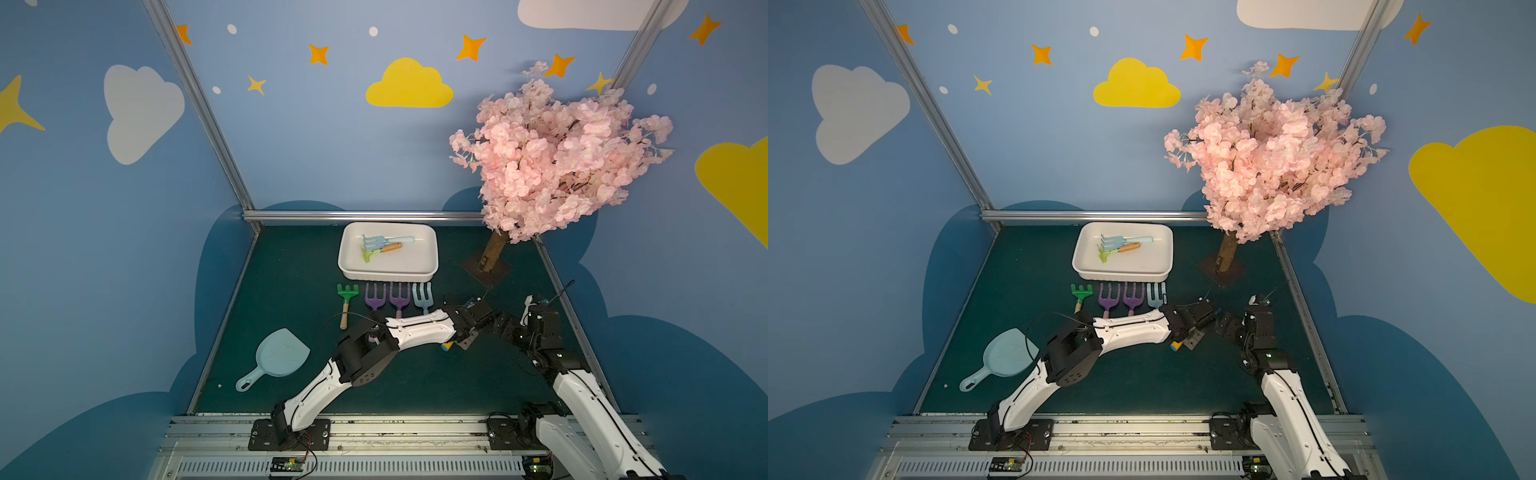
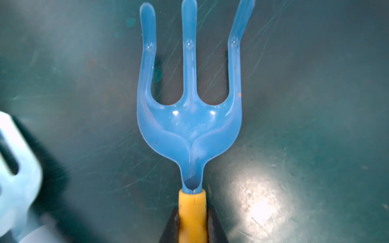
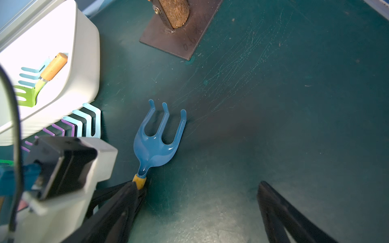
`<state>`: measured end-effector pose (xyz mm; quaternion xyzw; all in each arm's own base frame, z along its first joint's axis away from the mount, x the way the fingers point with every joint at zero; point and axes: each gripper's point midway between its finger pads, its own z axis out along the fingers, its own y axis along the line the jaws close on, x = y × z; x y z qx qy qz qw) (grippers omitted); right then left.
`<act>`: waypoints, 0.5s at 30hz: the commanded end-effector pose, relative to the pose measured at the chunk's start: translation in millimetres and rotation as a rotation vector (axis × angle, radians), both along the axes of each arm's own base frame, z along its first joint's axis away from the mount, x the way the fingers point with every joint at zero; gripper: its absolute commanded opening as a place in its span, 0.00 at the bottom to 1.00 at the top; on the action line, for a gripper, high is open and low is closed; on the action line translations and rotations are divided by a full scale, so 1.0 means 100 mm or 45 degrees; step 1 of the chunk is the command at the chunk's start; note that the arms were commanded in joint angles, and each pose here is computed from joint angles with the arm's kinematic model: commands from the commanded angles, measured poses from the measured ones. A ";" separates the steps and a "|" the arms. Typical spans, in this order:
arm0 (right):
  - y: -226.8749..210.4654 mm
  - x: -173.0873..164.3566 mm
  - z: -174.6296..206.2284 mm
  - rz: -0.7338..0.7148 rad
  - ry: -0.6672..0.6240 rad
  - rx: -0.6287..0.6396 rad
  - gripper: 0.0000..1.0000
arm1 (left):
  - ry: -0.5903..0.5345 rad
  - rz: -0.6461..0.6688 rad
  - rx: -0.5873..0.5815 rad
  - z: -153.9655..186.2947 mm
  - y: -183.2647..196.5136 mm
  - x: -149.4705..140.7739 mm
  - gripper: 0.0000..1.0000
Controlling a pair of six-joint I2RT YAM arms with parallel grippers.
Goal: Take the hand rake out of the storage box
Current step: Pick up the rake at the center of the board.
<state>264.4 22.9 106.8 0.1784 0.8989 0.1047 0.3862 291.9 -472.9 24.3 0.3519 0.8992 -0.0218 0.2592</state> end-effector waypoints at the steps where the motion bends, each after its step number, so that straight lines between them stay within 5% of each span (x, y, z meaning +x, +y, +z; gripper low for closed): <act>1: -0.01 -0.03 -0.02 -0.011 0.003 0.017 0.92 | -0.042 -0.001 0.179 -0.12 0.19 -0.03 0.04; 8: -0.05 -0.04 -0.01 -0.035 -0.007 0.025 0.92 | -0.053 0.017 0.105 0.13 0.20 -0.07 0.03; 15: -0.06 -0.05 -0.01 -0.040 -0.019 0.034 0.92 | 0.023 -0.008 -0.180 0.58 0.19 -0.25 0.03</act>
